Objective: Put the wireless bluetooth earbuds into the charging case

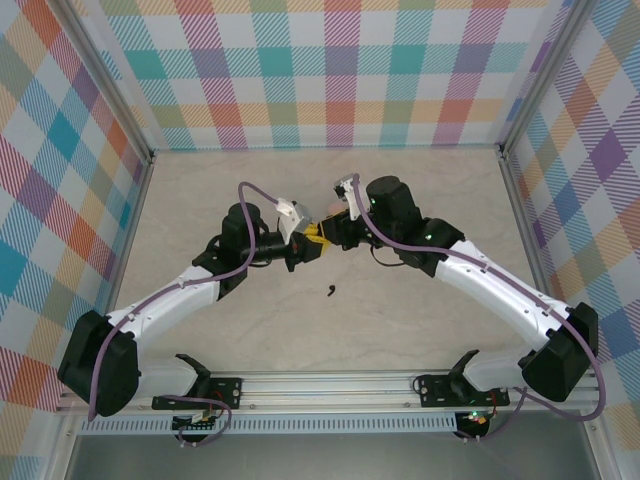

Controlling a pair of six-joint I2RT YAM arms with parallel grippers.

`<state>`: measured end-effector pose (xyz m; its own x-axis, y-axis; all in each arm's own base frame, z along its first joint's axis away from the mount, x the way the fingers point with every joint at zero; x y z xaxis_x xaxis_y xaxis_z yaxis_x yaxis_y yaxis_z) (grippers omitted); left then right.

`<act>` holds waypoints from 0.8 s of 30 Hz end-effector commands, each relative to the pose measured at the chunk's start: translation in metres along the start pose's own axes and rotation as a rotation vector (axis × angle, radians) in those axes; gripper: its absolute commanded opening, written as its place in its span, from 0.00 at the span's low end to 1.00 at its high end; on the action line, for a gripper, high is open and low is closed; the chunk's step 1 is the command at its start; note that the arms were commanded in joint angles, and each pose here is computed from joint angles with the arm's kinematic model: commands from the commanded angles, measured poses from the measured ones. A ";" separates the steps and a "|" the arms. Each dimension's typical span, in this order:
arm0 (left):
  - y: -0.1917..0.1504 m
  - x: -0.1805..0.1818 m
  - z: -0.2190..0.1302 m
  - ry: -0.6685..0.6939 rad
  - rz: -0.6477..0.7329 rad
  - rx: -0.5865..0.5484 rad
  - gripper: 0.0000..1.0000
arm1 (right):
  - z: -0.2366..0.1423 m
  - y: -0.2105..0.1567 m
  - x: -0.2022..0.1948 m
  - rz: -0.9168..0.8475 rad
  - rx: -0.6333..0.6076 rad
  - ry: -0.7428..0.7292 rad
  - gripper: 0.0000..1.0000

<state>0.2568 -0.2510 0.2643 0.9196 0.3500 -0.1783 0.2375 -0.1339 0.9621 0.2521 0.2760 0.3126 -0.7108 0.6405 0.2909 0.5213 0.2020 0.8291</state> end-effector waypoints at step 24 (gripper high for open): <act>0.015 -0.002 0.007 -0.017 -0.023 -0.016 0.19 | -0.002 0.003 0.001 -0.041 0.007 -0.026 0.24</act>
<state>0.2607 -0.2533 0.2628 0.9091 0.3568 -0.2152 0.2782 -0.1354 0.9509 0.2517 0.2733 0.3078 -0.7032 0.6582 0.2689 0.5239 0.2239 0.8218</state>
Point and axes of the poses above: each hand's point on the last joint's axis, 136 mm out from that joint toward the fingers, its own z axis out along the fingers, its own x axis along the line the jaws close on, y = z × x, the point moved 5 cm from there along -z, back along the fingers, and after that the axes turned 2 degrees about -z, right-handed, at the moved point
